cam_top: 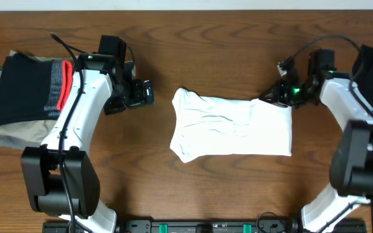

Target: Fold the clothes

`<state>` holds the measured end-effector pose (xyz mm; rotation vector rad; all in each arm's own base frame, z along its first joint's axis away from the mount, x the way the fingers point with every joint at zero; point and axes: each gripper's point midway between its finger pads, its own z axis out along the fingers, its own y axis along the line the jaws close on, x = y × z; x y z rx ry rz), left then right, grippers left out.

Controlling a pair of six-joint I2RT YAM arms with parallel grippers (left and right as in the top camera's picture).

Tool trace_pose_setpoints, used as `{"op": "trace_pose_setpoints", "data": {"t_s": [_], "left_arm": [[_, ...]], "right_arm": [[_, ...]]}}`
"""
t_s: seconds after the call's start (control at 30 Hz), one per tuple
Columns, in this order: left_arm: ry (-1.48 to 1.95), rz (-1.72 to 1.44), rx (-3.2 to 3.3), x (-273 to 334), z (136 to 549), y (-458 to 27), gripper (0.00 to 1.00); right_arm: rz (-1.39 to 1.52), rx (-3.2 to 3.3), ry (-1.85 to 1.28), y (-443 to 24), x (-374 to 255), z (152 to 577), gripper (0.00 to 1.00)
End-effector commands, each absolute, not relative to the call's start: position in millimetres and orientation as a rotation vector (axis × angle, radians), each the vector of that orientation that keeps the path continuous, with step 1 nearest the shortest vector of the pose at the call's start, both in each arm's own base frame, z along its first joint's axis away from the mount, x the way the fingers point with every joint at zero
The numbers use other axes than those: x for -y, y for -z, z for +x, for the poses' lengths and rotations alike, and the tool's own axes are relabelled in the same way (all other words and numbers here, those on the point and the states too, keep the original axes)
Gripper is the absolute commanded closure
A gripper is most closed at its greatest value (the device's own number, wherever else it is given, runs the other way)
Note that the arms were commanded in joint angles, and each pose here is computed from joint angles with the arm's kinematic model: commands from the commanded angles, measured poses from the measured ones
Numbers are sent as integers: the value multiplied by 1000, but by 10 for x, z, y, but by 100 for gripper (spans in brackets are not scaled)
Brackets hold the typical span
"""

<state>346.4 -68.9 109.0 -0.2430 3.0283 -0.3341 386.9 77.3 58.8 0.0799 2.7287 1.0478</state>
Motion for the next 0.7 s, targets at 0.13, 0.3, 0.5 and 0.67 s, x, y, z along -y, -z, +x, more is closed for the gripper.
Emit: {"op": "trace_pose_setpoints", "data": {"t_s": [0.13, 0.3, 0.5, 0.67], "left_arm": [[313, -241, -3036, 653, 3418, -1090, 2], [313, -242, -3037, 653, 3417, -1090, 2], [313, -241, -3036, 653, 3418, -1090, 2], [313, -241, -3036, 653, 3418, -1090, 2]], "right_arm": [[131, -2783, -1232, -35, -889, 3778, 99], [126, -2763, -1221, 49, -862, 3856, 99], [78, -2663, -1152, -565, -769, 3996, 98], [4, -2607, -1116, -1173, -795, 3816, 98]]}}
